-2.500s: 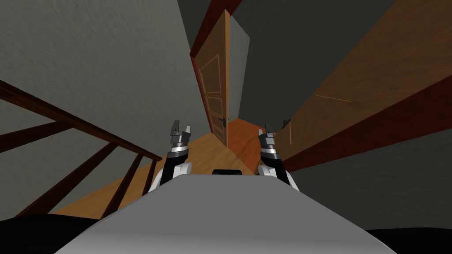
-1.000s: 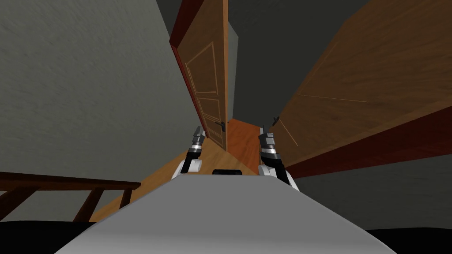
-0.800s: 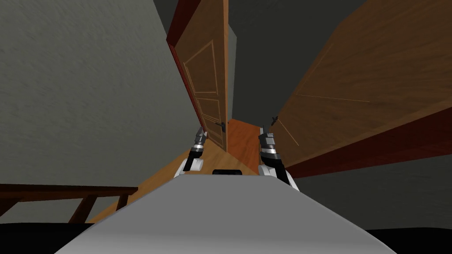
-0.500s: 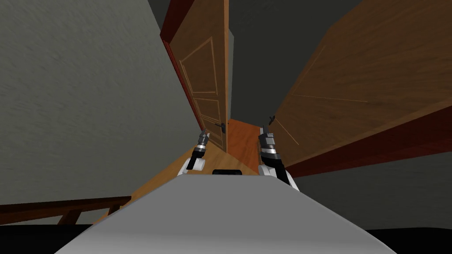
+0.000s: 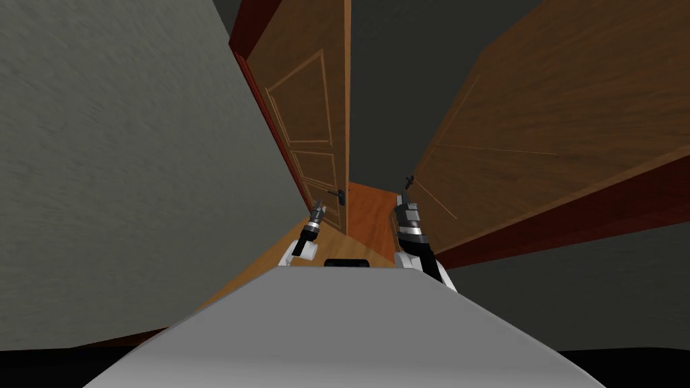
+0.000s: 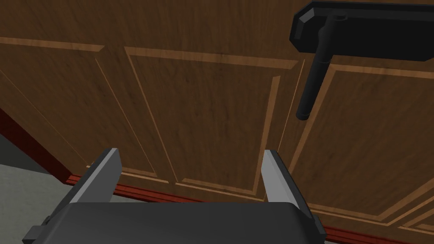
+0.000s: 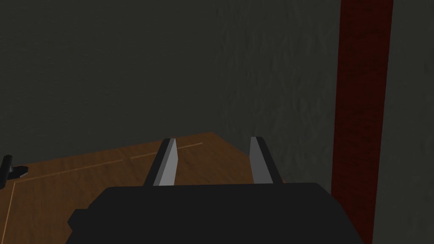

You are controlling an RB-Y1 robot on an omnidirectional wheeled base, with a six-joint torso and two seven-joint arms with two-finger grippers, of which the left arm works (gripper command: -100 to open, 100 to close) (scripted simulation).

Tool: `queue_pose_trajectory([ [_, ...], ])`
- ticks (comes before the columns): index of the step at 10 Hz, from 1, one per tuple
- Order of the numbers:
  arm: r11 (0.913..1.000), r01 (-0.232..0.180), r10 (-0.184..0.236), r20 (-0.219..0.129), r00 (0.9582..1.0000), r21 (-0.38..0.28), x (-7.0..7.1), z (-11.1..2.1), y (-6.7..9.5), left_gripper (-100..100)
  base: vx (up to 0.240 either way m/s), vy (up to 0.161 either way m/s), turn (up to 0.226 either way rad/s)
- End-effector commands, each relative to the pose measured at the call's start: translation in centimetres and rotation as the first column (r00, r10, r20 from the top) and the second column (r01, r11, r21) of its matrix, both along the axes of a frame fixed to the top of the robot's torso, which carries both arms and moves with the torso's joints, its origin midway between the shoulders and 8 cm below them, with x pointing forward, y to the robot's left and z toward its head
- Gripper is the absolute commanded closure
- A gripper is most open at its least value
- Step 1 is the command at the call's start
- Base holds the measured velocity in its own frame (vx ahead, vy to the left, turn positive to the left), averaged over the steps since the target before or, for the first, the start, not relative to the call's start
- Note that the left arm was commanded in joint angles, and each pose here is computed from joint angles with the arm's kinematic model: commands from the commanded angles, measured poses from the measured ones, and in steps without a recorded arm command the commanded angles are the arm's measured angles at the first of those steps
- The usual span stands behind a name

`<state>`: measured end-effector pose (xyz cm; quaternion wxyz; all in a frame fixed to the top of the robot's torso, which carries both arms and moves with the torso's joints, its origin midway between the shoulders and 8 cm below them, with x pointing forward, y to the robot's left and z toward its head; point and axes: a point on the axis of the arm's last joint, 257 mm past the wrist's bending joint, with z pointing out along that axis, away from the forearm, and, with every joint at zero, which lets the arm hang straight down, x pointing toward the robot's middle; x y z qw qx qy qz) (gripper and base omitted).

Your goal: Push the door open

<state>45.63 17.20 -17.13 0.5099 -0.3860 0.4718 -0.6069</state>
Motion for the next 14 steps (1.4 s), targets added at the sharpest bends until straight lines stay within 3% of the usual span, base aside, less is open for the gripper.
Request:
queue_pose_trajectory([
  [1, 0.9998, 0.022, -0.022, -0.030, 0.9993, 0.002, 0.6, -1.5, -0.7, -100, 0.050, 0.116, -0.125],
  [2, 0.9998, 0.022, -0.022, -0.031, 0.9993, 0.002, 0.6, -1.6, -0.7, -100, 0.045, 0.085, -0.036],
  [4, 0.9989, 0.046, -0.046, -0.065, 0.9968, 0.005, 0.9, -3.2, -1.7, -100, 0.056, 0.092, -0.090],
  [7, 0.9967, 0.081, -0.079, -0.115, 0.9902, 0.010, 1.3, -5.5, -3.2, -100, 0.069, 0.116, -0.125],
  [12, 0.9916, 0.128, -0.122, -0.186, 0.9751, 0.021, 1.7, -8.9, -5.0, -100, 0.057, 0.109, -0.098],
  [13, 0.9896, 0.141, -0.133, -0.207, 0.9692, 0.025, 1.7, -9.9, -5.5, -100, 0.077, 0.125, -0.135],
  [14, 0.9886, 0.148, -0.139, -0.218, 0.9661, 0.027, 1.8, -10.4, -5.8, -100, 0.056, 0.119, -0.099],
])
